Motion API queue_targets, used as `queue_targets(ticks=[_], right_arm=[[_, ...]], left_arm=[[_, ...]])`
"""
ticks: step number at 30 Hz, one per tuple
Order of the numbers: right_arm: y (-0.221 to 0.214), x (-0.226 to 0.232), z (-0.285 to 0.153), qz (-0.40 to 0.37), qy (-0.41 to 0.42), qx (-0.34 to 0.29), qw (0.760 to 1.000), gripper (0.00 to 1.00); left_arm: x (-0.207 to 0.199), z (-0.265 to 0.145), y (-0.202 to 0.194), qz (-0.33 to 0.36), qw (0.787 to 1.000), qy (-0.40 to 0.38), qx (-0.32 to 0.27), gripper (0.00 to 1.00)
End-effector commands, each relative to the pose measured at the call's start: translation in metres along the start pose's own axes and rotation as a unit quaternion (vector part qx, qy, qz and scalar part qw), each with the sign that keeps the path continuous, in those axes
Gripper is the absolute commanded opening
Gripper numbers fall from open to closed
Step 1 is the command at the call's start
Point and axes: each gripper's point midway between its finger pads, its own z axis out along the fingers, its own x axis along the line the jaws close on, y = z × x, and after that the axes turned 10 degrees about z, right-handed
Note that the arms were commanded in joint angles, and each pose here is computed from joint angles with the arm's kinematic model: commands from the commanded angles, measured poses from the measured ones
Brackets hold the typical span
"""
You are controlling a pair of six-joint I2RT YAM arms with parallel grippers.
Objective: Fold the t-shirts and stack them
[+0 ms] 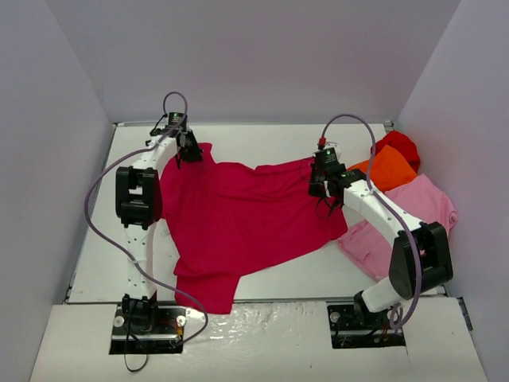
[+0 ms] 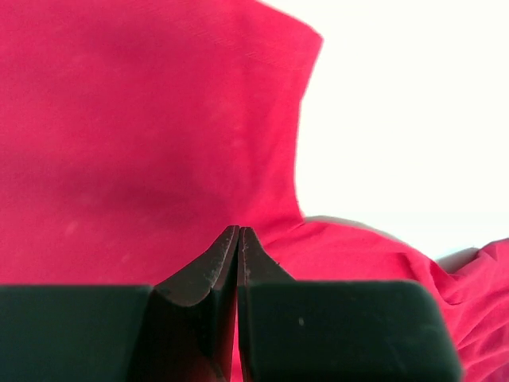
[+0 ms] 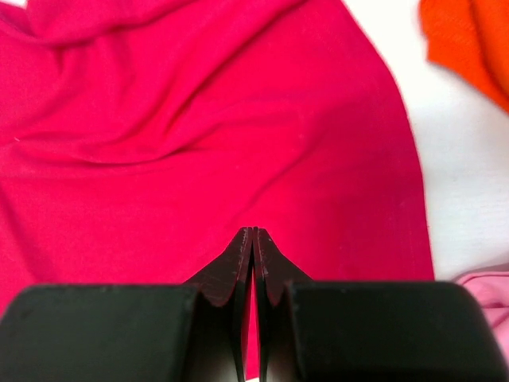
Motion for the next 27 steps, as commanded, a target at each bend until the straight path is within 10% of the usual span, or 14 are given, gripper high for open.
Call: queue_targets(ticks=[1,13,27], right_arm=[[-0.003,0.004,0.029,0.000,-0.002,-0.017,1.000,0.00],[0.058,0.053,0.144,-0.010,-0.001,-0.016,1.000,0.00],[0.054,0.073,0.176,-0.005,0.029,0.009,1.000,0.00]], left_arm=[[-0.028,-0.033,0.023,0.049,0.998,-0.032,-0.026,0.00],[-0.085,-0.120,-0.096,0.029,0.994,-0.095,-0.037,0.00],[-0.095,-0.074,-0.182,0.020,0.995,-0.095,0.023,0.00]])
